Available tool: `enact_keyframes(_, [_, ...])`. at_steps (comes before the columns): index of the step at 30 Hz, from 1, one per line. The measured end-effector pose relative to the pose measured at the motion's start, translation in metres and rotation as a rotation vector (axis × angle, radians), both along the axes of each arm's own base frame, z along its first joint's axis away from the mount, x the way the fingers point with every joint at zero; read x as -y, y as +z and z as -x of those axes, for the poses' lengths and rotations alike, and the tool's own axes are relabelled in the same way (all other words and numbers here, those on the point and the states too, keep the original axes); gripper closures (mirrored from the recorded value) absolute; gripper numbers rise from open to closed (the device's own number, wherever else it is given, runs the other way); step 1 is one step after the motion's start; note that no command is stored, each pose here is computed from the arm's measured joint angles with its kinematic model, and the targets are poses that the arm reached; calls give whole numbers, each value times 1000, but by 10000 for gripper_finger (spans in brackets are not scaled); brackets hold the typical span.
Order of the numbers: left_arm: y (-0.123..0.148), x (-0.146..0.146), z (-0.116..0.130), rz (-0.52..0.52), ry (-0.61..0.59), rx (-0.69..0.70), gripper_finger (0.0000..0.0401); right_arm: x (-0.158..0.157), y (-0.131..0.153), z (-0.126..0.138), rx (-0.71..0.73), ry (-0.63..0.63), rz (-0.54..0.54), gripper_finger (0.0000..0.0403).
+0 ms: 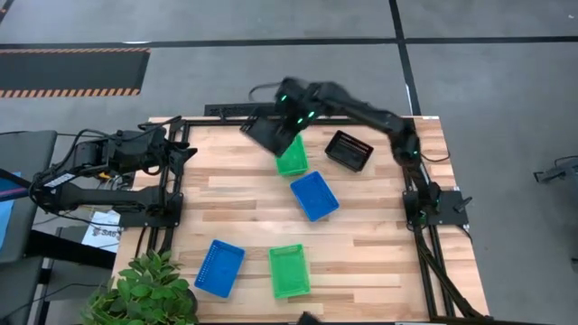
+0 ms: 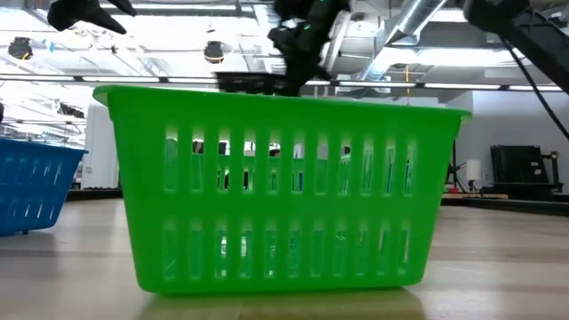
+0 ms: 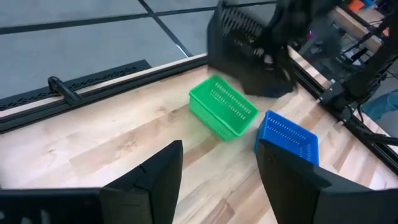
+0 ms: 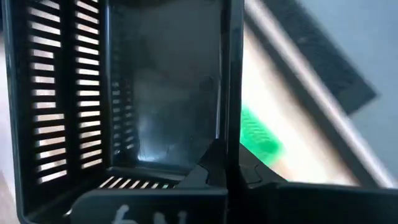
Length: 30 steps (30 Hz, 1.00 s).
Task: Stack baskets by color
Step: Stack the left black bin on the right stacked black bins
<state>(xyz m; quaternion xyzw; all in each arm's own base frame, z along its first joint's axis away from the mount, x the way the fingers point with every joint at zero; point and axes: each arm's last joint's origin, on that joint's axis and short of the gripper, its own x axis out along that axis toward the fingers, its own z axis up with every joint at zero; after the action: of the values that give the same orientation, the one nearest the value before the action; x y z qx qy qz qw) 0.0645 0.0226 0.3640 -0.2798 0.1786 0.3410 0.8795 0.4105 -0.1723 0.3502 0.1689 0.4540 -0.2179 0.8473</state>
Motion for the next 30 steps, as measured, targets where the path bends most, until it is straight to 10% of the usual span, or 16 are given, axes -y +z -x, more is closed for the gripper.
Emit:
enact_keyframes(15, [1,0,0,8,19,17,209,17,81,145,-222,-236,129,391])
enact_keyframes(30, [2,-1,-1,21,58,56,209,-5,35,219,-190,-237,105,392])
